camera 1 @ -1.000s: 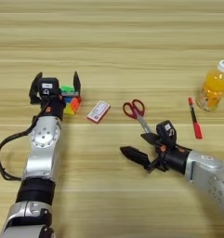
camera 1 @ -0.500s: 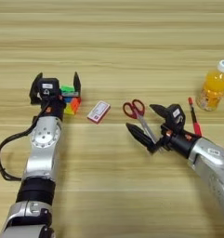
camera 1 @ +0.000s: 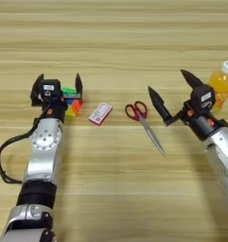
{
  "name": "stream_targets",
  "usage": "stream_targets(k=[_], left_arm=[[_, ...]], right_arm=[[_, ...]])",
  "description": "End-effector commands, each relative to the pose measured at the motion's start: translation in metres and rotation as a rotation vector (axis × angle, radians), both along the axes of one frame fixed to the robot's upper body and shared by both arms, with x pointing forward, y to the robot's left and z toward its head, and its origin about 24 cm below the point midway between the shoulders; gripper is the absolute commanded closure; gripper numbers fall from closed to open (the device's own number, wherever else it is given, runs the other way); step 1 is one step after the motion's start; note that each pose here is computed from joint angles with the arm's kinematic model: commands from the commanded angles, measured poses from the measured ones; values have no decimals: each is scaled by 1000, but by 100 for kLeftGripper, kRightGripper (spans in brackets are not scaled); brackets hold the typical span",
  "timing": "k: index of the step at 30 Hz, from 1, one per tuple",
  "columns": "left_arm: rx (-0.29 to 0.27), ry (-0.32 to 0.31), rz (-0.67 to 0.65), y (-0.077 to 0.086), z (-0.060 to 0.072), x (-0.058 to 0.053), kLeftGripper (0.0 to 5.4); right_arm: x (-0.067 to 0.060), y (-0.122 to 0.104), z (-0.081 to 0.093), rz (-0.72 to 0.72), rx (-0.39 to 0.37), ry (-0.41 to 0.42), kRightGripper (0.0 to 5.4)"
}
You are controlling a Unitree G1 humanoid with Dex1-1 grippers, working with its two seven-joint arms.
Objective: Move the objects on the table
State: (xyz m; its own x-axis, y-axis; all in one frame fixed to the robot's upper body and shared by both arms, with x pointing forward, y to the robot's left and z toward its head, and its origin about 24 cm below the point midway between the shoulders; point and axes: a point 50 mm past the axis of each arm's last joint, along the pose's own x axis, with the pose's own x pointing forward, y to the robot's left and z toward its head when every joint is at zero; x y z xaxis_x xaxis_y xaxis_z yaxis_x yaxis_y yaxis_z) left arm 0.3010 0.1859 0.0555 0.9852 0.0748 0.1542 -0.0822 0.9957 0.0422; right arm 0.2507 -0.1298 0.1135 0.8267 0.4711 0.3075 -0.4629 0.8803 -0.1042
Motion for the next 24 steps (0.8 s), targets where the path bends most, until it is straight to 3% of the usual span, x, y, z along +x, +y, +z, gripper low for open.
stream_targets(k=[1,6,11,24], left_arm=[[12,-4,-11,-2,1,2,0],[12,-4,-11,-2,1,2,0],[13,-4,-13,-2,1,2,0],[11,-3,-18,-4,0,2,0]], right_arm=[[5,-12,16,-77,41,-73,4],[15,-37,24,-225,58,-110,4],[29,-61,18,-366,53,-70,4],[50,-89,3,-492,35,13,4]])
